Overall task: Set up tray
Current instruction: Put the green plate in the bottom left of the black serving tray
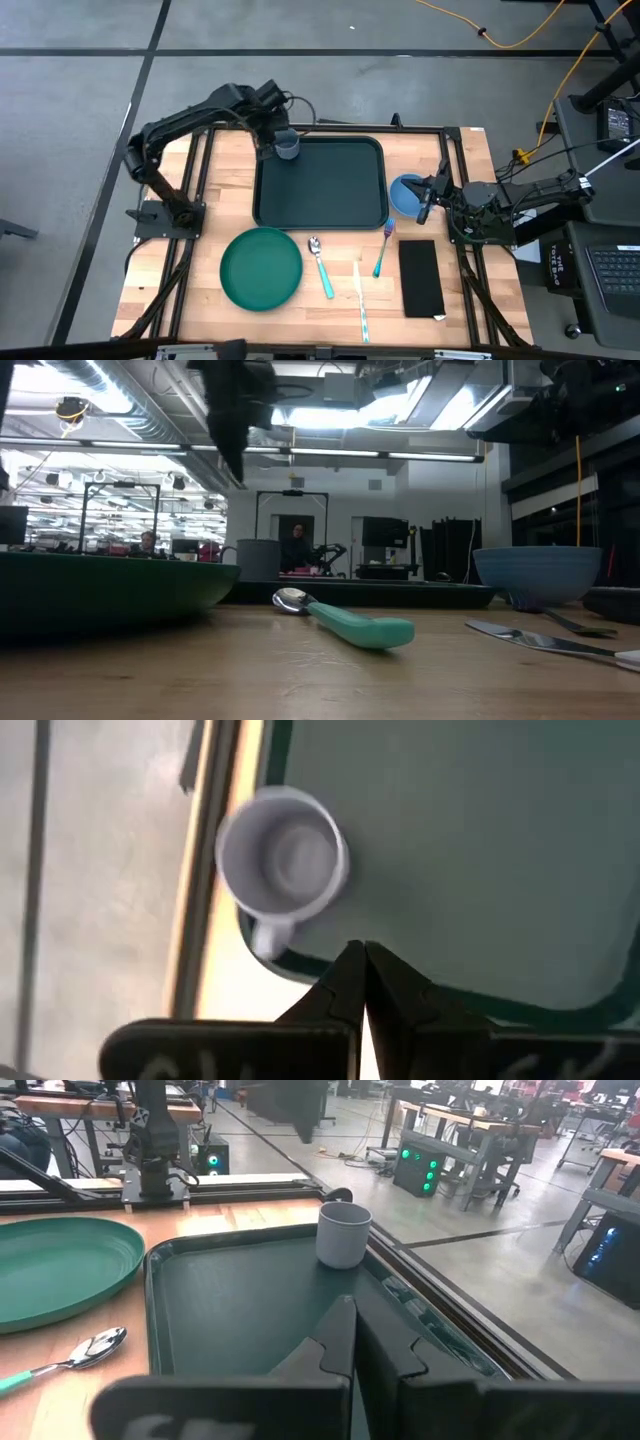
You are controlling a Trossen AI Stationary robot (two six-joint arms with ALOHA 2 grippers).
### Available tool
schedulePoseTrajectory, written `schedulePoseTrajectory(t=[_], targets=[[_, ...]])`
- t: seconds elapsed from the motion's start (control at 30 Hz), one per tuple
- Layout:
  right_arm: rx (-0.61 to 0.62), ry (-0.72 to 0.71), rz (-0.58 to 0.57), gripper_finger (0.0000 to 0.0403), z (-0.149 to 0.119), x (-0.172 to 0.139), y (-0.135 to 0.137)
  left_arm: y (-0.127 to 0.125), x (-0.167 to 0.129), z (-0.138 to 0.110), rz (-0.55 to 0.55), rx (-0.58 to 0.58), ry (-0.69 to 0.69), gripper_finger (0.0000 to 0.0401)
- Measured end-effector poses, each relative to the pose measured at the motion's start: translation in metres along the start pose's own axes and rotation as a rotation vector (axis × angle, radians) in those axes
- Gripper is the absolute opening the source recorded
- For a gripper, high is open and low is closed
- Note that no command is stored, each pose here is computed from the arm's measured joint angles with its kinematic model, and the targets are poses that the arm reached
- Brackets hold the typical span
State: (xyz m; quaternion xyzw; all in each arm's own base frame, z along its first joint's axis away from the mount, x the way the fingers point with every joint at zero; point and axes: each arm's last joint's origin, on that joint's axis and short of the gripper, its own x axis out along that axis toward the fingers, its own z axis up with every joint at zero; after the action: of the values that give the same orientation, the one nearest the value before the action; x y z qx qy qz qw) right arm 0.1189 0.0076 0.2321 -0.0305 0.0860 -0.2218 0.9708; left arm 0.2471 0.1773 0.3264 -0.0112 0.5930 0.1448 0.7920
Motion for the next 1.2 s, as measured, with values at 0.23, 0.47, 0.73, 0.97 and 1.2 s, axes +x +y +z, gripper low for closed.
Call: schedulePoseTrajectory(t=[0.23, 0.47, 0.73, 0.97, 1.2], targets=[[-0.004, 0.001, 0.000, 0.0010, 0.000, 0.000, 0.000, -0.029, 0.014, -0.034, -0.012, -0.051, 0.004, 0.0001], [-0.005, 0.001, 0.000, 0.0010, 0.000, 0.000, 0.000, -0.063, 0.024, -0.056, -0.032, -0.091, -0.006, 0.0001], [-0.006, 0.001, 0.000, 0.0010, 0.000, 0.000, 0.000, -0.104, 0.012, -0.057, -0.091, -0.048, -0.112, 0.0001], [-0.020, 0.017, -0.001, 0.0010, -0.002, 0.000, 0.000, -0.151, 0.004, -0.051, -0.107, 0.099, -0.191, 0.0002], [-0.022, 0.018, 0.028, 0.0010, -0.002, 0.000, 0.001, -0.195, -0.004, -0.059, -0.134, 0.070, -0.202, 0.0002]])
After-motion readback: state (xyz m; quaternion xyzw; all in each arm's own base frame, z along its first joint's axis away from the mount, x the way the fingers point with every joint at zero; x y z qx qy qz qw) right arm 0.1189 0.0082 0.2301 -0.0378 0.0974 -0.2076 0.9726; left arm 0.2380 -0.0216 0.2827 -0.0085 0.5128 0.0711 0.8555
